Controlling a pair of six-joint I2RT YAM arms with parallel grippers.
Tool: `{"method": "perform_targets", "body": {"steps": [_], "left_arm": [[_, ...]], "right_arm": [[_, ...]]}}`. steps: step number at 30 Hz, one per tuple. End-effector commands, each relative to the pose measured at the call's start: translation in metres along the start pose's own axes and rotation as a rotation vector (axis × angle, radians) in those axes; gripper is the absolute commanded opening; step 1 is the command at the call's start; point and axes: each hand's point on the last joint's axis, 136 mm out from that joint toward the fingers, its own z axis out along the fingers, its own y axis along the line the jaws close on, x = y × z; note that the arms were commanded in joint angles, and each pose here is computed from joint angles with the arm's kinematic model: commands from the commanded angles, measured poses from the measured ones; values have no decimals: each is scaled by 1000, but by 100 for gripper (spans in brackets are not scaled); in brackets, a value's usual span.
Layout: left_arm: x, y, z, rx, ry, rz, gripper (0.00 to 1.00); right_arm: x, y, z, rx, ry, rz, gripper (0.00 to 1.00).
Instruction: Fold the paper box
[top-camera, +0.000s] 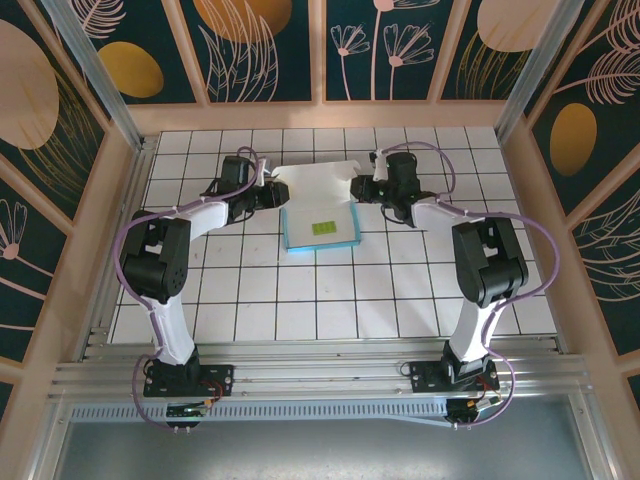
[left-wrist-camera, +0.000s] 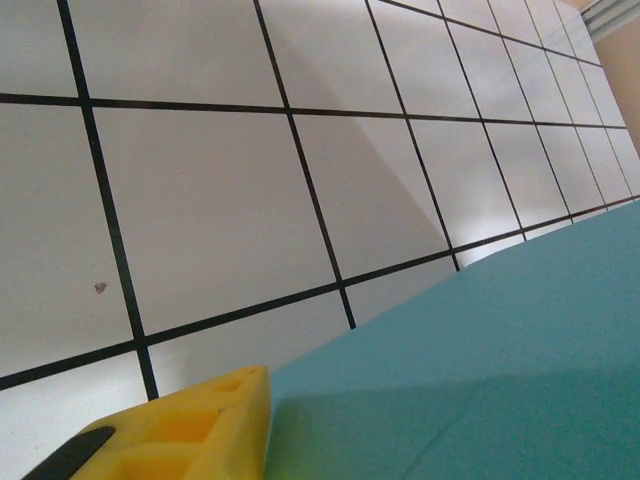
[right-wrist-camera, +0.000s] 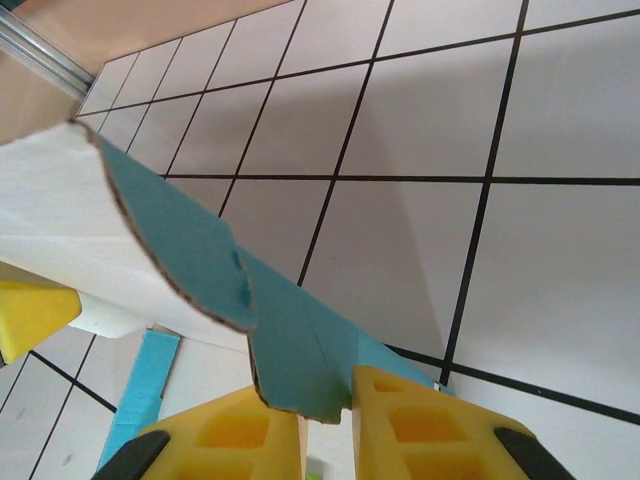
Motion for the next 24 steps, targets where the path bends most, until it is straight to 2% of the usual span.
{"method": "perform_targets", "body": {"steps": [1,12,15,17,20,24], "left_arm": [[-5,-13,-9,41,-22,-4,34],[1,-19,-14,85,-30,-29,35],[3,-13,-15,45,-24,-4,36],[3,-11,-17,21,-14,32,37],[0,-14,-21,19,-14,73,46],[-7,-20,-29,17,-37,89,57]], "right_arm": [[13,4,-5,12,14,7,19],[31,17,-5,-19,16,26,18],[29,13,-6,9,8,-2,19],[24,7,-12,17,12,-35,29],[13,-3,-23,-31,18,-65,57],[-2,4,-27,-95,25,-201,83]]}}
